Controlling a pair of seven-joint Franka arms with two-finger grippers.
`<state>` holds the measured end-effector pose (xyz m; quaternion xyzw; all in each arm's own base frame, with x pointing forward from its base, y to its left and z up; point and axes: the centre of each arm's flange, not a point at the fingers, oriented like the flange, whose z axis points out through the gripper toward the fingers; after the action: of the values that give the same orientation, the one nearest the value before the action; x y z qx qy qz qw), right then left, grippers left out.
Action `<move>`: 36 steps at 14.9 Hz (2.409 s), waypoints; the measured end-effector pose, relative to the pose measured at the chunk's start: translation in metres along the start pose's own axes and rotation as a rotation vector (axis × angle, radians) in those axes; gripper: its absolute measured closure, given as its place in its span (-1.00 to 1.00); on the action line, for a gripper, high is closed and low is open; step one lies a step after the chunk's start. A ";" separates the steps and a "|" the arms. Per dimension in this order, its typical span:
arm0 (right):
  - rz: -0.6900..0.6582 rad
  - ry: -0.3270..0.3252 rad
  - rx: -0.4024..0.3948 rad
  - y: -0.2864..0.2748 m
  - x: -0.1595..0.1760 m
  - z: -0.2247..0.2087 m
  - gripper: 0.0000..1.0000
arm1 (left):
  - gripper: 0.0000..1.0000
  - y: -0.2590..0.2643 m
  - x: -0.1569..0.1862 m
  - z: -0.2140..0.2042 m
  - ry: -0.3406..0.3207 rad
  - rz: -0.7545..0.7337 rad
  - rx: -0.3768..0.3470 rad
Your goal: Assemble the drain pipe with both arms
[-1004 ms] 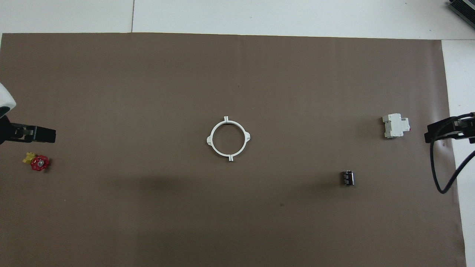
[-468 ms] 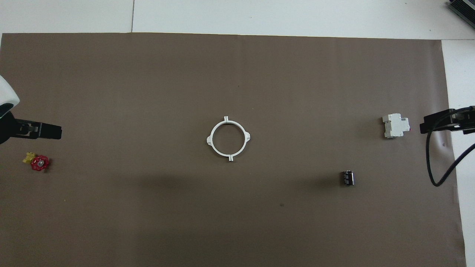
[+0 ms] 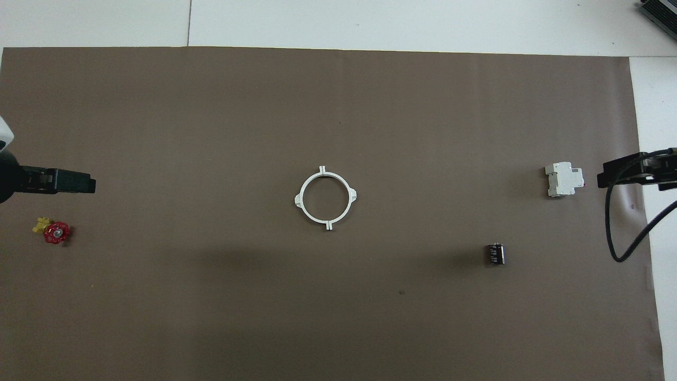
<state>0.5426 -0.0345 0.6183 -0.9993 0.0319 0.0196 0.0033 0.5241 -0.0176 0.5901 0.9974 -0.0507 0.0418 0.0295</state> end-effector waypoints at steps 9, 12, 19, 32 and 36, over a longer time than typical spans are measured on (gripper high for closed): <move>0.006 -0.001 0.000 0.003 0.000 0.000 -1.00 | -1.00 0.022 -0.009 -0.028 -0.087 0.010 0.030; 0.006 -0.001 0.000 0.003 0.000 0.000 -1.00 | -1.00 0.016 -0.014 -0.040 -0.105 -0.004 0.032; 0.006 -0.001 0.000 0.003 0.000 0.001 -1.00 | -1.00 0.006 -0.012 -0.078 -0.113 -0.022 0.026; 0.006 -0.001 0.000 0.003 0.000 0.001 -1.00 | -1.00 0.010 -0.009 -0.048 -0.163 -0.013 0.023; 0.006 -0.001 0.000 0.003 0.000 0.001 -1.00 | -1.00 0.009 -0.010 -0.048 -0.162 -0.015 0.023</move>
<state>0.5424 -0.0378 0.6176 -0.9992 0.0350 0.0203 0.0035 0.5096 -0.0221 0.6379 0.9981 -0.0448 -0.0388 0.0143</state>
